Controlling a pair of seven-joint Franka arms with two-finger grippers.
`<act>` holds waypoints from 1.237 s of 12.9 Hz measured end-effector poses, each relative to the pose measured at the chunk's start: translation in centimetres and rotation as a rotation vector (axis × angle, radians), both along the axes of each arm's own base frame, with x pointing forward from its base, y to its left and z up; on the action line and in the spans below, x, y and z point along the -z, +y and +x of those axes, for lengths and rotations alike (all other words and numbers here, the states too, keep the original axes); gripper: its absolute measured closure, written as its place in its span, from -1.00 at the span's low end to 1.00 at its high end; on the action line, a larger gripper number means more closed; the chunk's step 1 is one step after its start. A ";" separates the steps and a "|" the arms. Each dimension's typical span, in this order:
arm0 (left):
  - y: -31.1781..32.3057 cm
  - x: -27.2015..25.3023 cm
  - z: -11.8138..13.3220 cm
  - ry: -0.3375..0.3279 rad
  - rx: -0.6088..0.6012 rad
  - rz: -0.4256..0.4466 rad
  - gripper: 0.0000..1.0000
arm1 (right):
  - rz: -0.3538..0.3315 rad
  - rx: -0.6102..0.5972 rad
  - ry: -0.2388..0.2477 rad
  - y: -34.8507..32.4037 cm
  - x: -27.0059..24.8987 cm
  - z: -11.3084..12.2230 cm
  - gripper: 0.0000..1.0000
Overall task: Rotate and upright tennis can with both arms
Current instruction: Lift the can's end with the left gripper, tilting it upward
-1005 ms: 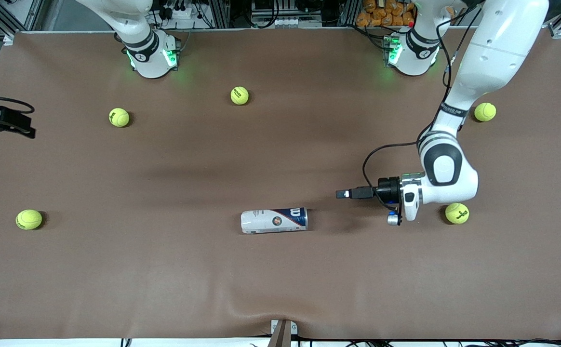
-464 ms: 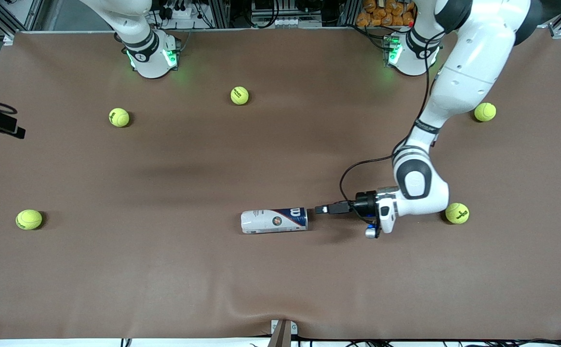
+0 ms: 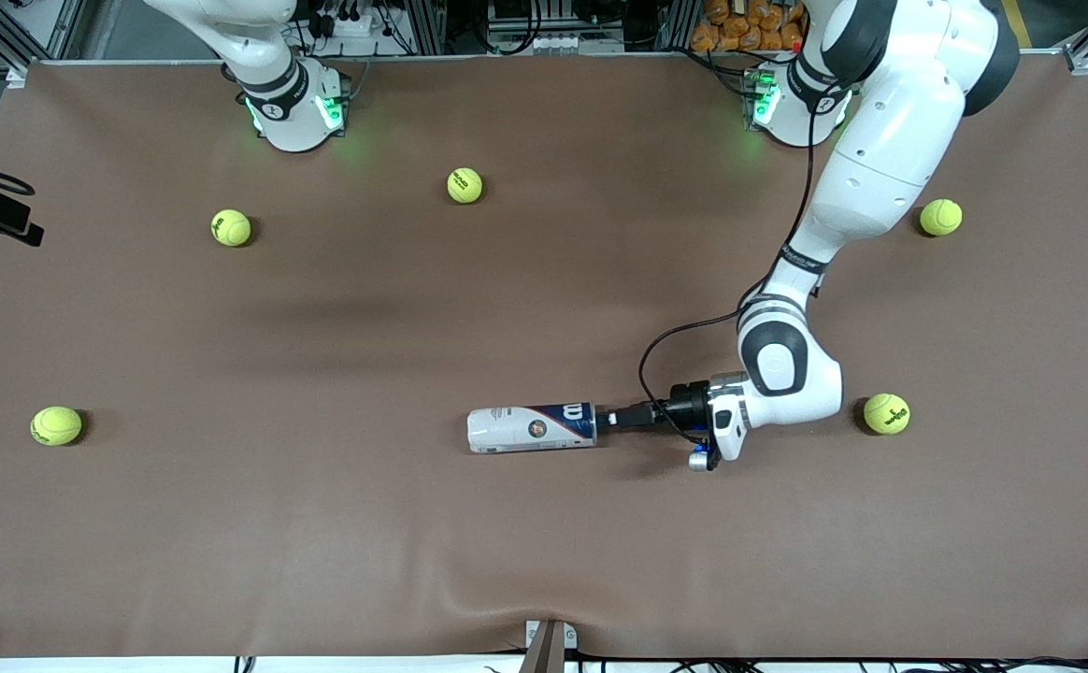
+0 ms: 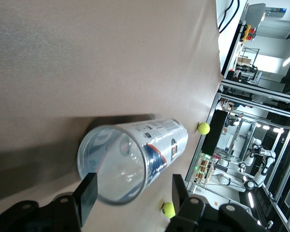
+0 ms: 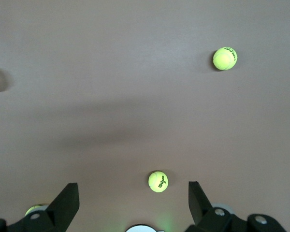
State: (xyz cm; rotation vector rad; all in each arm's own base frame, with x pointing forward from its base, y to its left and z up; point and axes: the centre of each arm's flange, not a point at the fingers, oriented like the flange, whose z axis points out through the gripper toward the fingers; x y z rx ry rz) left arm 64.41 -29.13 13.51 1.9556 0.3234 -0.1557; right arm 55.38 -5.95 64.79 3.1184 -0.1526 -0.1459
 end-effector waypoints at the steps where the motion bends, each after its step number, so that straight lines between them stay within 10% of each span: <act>1: -0.4 0.2 0.1 -0.002 -0.003 0.000 -0.37 | -0.002 0.001 -0.004 -0.1 0.1 0.0 -1.00; 6: -2.3 0.1 0.1 0.003 -0.029 -0.034 0.11 | -0.008 -0.028 -0.062 1.1 0.7 0.6 -1.00; 10: -3.5 -1.3 0.8 -0.016 -0.039 -0.064 0.91 | -0.002 -0.094 -0.056 0.2 1.5 0.5 -1.00; 16: -1.5 -9.3 4.4 -0.121 0.025 0.074 0.91 | -0.004 -0.055 -0.064 -0.8 1.6 0.5 -1.00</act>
